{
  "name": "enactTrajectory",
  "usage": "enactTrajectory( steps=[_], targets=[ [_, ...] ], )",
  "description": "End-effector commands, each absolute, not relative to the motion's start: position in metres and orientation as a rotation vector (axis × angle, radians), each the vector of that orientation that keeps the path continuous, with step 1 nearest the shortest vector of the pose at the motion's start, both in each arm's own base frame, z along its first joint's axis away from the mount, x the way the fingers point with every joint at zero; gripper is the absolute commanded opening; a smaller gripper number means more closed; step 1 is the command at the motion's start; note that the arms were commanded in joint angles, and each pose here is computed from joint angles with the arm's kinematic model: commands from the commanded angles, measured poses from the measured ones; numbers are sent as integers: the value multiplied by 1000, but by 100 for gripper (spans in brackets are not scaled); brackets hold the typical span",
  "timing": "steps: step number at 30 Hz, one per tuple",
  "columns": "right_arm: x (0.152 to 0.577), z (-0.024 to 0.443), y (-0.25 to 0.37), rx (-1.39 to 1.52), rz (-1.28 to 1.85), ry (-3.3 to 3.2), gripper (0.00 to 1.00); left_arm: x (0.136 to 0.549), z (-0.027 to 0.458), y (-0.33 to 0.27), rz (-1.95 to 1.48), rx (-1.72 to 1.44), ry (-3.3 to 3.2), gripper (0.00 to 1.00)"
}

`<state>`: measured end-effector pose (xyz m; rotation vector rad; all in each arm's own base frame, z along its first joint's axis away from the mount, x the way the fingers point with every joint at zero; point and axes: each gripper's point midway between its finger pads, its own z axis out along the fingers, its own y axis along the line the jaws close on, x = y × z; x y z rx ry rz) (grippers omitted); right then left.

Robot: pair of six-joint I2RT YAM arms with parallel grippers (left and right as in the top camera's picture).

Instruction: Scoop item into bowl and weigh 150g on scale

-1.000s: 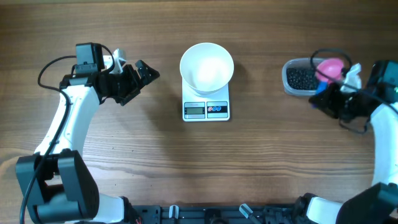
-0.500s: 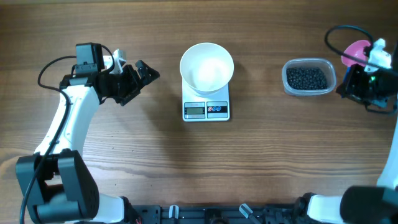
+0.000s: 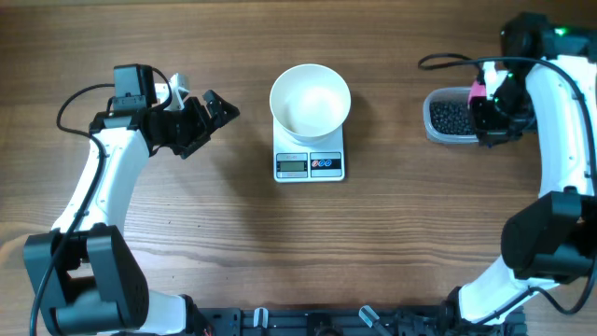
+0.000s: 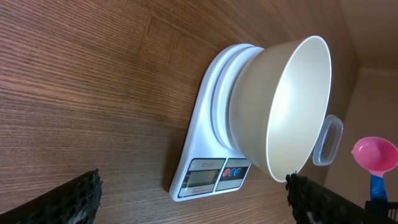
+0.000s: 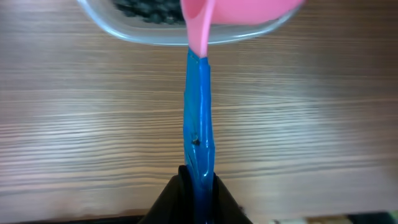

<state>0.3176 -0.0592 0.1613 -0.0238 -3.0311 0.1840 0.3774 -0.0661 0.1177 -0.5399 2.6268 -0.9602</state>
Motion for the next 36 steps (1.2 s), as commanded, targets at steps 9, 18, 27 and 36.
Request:
enactTrajectory(
  steps=[9, 18, 27, 36],
  targets=[
    [328, 150, -72, 238, 404, -2928, 4, 378, 124, -65, -948, -504, 2609, 100],
    [335, 139, -74, 398, 470, -2861, 4, 378, 124, -65, -948, -504, 2609, 100],
    [329, 108, -77, 408, 452, -2745, 4, 378, 124, -65, -948, -504, 2609, 100],
    [328, 94, -92, 416, 560, -2668, 4, 378, 124, -65, -948, -504, 2609, 100]
  ],
)
